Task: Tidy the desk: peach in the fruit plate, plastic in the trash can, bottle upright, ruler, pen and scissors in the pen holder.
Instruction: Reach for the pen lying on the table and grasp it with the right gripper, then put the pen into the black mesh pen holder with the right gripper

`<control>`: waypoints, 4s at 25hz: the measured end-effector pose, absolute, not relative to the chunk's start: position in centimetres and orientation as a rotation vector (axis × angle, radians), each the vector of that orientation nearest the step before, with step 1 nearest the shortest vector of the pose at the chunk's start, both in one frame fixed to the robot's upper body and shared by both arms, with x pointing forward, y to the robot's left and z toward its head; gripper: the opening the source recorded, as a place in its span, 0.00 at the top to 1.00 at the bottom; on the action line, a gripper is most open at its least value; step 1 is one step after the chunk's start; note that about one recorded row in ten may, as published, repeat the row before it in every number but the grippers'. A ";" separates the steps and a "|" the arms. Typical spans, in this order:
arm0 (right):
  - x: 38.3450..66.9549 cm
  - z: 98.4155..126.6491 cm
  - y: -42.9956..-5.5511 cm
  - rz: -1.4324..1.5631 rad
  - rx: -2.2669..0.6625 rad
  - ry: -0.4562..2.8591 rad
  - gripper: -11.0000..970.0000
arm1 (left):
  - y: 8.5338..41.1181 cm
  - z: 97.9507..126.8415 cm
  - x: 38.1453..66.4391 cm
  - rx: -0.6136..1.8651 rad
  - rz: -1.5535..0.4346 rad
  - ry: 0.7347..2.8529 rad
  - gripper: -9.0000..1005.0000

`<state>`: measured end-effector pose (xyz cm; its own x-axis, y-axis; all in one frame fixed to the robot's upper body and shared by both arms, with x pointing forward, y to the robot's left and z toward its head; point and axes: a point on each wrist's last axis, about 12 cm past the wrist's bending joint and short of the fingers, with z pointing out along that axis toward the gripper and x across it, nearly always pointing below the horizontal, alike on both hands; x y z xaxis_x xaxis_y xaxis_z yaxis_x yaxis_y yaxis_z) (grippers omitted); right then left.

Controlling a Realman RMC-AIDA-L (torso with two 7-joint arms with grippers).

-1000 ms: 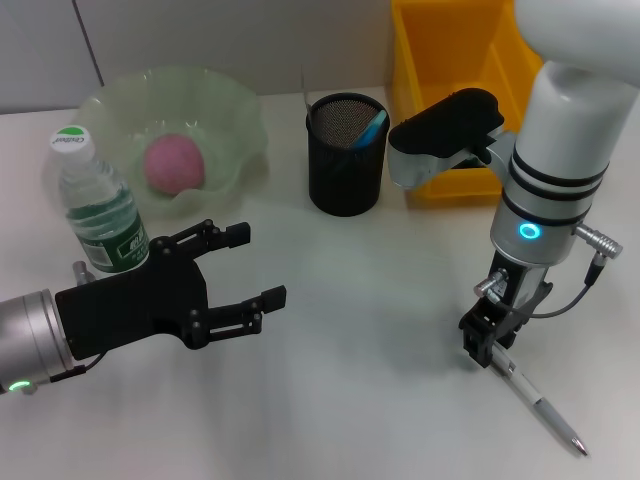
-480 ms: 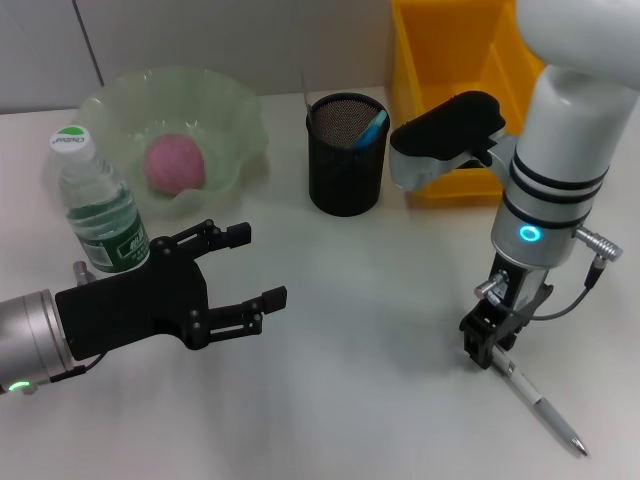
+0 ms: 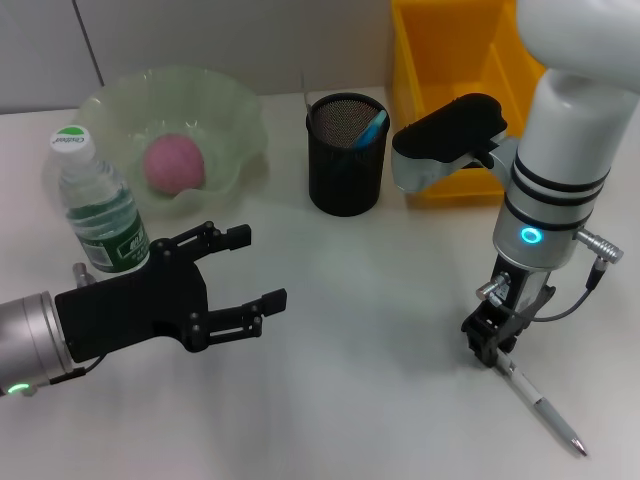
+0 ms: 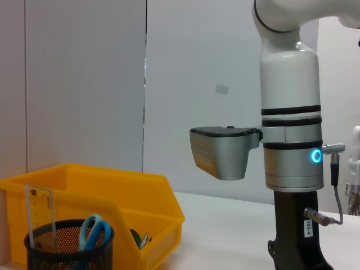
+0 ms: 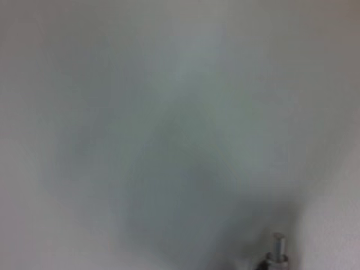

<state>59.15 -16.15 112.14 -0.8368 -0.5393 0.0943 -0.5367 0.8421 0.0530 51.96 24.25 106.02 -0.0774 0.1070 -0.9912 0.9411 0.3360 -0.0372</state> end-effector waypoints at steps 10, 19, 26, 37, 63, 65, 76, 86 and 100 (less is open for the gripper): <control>59.1 112.1 -16.1 -0.030 0.854 -2.910 0.77 | 24.3 106.0 51.9 1.009 -0.936 1.480 0.14; 58.9 111.9 -16.1 -0.010 0.858 -2.906 0.77 | 24.3 106.0 51.9 1.009 -0.938 1.478 0.14; 58.9 111.9 -16.1 -0.013 0.854 -2.908 0.79 | 24.3 106.0 51.9 1.007 -0.938 1.477 0.14; 61.0 116.8 -17.0 -0.366 0.936 -3.107 0.81 | 24.4 106.1 51.8 1.009 -0.935 1.470 0.14; 64.3 118.2 -23.7 -1.657 1.046 -3.735 0.81 | 24.2 106.0 51.7 1.024 -0.935 1.466 0.14; 64.6 117.8 -23.7 -1.674 1.013 -3.775 0.81 | 24.2 105.9 51.7 1.023 -0.935 1.470 0.14; 66.4 116.0 -21.6 -1.615 0.994 -3.857 0.79 | 24.2 106.0 51.7 1.013 -0.931 1.470 0.14; 66.6 113.9 -20.1 -1.506 1.054 -3.865 0.75 | 24.4 105.9 51.8 1.007 -0.922 1.475 0.14; 65.9 112.1 -20.2 -1.484 1.031 -3.876 0.70 | 24.5 105.9 51.7 1.006 -0.919 1.478 0.14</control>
<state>65.87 -20.22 112.07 -0.3394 0.0037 -0.9406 -0.6254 0.7461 0.2286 51.74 24.55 105.90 -0.0687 0.1111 -0.9914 0.9381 0.3452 -0.0263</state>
